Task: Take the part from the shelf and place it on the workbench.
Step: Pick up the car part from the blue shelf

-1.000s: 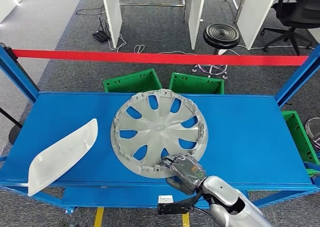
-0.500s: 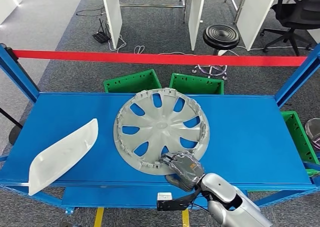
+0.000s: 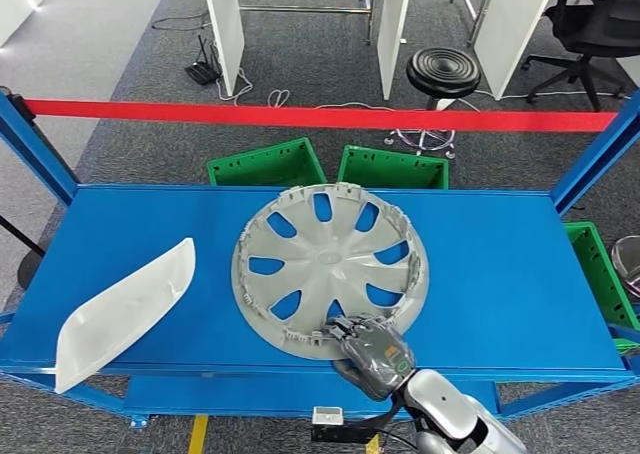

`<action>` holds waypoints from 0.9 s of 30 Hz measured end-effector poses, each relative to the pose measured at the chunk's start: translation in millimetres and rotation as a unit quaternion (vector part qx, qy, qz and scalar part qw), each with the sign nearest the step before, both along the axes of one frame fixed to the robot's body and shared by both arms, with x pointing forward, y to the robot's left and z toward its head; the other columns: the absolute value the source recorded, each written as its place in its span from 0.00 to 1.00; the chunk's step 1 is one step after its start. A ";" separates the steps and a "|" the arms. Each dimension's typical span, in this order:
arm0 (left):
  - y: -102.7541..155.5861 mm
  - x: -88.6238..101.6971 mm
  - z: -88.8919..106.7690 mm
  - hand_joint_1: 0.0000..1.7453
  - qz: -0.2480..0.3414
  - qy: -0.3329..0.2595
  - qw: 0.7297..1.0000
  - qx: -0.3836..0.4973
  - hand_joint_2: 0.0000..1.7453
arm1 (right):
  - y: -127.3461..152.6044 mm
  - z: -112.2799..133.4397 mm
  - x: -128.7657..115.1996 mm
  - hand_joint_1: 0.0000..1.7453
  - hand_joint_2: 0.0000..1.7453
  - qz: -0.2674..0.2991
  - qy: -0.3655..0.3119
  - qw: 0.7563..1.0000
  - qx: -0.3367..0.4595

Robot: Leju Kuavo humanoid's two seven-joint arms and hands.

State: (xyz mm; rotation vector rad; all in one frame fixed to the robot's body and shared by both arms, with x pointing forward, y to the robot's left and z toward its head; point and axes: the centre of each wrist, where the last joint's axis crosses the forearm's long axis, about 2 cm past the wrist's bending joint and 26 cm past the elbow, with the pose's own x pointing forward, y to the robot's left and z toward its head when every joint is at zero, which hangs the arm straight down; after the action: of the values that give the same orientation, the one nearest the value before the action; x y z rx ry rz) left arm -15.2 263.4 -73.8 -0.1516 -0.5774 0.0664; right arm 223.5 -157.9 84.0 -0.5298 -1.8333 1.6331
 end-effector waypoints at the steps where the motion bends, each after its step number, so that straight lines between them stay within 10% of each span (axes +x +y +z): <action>1: -1.2 -0.3 1.0 0.00 0.001 0.001 1.000 -0.001 0.00 | 0.2 3.1 -1.8 1.00 1.00 0.000 -0.011 1.000 0.011; 24: -12.6 1.6 13.7 0.00 -0.022 -0.001 1.000 -0.005 0.00 | -2.7 44.5 -14.2 1.00 1.00 -0.006 -0.183 0.969 0.167; 27: -12.3 2.3 14.2 0.00 -0.026 -0.003 1.000 -0.005 0.00 | -4.4 47.5 -14.0 0.70 1.00 -0.012 -0.197 0.964 0.177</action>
State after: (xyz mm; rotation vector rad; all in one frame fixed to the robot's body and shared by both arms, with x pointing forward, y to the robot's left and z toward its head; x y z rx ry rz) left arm -12.9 251.1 -59.6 -0.1771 -0.5780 0.0193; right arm 209.5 -162.3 131.5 -0.7498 -2.3349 1.1986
